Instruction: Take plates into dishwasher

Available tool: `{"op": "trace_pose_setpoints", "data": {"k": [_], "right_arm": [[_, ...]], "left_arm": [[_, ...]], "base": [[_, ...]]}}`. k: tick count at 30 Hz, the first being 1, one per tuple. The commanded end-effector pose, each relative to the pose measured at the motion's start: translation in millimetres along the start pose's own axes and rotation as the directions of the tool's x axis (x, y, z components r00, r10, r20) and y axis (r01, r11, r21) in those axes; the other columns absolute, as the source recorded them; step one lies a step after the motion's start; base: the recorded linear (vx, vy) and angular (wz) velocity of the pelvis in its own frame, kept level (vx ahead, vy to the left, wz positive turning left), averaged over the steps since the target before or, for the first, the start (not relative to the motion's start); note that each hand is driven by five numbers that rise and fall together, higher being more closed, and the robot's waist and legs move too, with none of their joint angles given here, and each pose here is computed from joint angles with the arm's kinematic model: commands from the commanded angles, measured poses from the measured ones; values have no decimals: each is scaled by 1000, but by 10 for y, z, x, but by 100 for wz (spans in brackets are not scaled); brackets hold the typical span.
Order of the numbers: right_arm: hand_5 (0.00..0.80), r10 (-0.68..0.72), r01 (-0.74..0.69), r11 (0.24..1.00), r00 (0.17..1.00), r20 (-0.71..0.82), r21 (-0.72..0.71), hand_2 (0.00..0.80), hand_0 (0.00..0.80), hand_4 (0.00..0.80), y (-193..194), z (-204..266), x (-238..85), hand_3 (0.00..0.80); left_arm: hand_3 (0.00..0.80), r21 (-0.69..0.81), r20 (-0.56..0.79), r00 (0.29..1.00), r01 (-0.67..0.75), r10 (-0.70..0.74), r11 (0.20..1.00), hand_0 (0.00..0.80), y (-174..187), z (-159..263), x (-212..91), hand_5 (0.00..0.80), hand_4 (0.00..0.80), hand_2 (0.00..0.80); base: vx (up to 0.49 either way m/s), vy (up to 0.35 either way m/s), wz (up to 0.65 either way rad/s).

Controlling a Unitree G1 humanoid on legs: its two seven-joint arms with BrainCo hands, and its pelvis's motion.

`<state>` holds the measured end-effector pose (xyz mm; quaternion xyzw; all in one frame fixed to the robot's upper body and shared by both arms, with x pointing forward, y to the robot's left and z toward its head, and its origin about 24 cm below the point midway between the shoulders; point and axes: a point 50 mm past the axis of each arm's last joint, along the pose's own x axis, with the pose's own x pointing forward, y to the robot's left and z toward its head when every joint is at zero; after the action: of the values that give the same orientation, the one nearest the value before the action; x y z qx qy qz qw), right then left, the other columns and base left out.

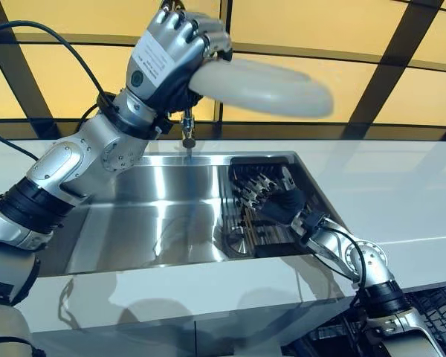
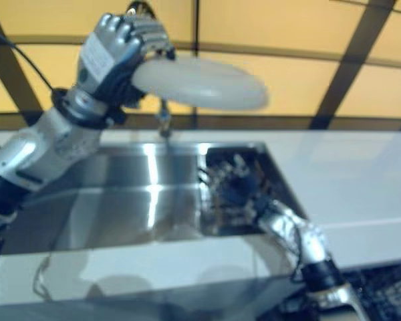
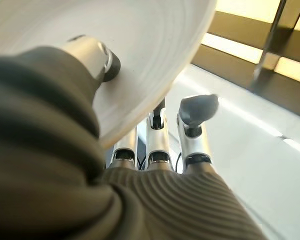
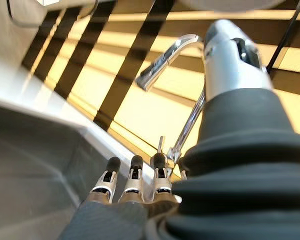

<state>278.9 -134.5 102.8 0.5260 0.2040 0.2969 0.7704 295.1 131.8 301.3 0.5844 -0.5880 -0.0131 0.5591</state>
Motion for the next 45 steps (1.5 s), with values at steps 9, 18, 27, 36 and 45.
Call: {"op": "trace_pose_setpoints", "data": {"k": [9,18,27,36,45], "right_arm": [[0,149,-151,988,982,116,11,0,0,0,70,306,-390,0],[0,159,-167,984,978,136,54,0,0,0,5,277,-473,0],[0,199,-205,978,972,123,42,0,0,0,84,255,-416,0],[0,259,-265,964,955,142,31,0,0,0,215,281,-325,0],[0,285,-295,954,948,143,52,0,0,0,315,259,-161,0]], "left_arm": [[800,292,33,999,-9,0,956,800,355,-434,47,800,800,800],[800,329,-7,1000,24,-23,944,800,336,-561,-100,800,800,800],[800,302,60,998,5,-24,953,800,243,-457,-104,800,800,800],[800,236,120,993,-25,-4,971,800,155,-297,-68,800,800,800],[800,157,183,982,-70,41,985,800,92,-94,81,800,800,800]], "base": [[-7,1,-5],[-3,-3,-6],[0,0,0],[0,0,0],[0,0,0]]}}
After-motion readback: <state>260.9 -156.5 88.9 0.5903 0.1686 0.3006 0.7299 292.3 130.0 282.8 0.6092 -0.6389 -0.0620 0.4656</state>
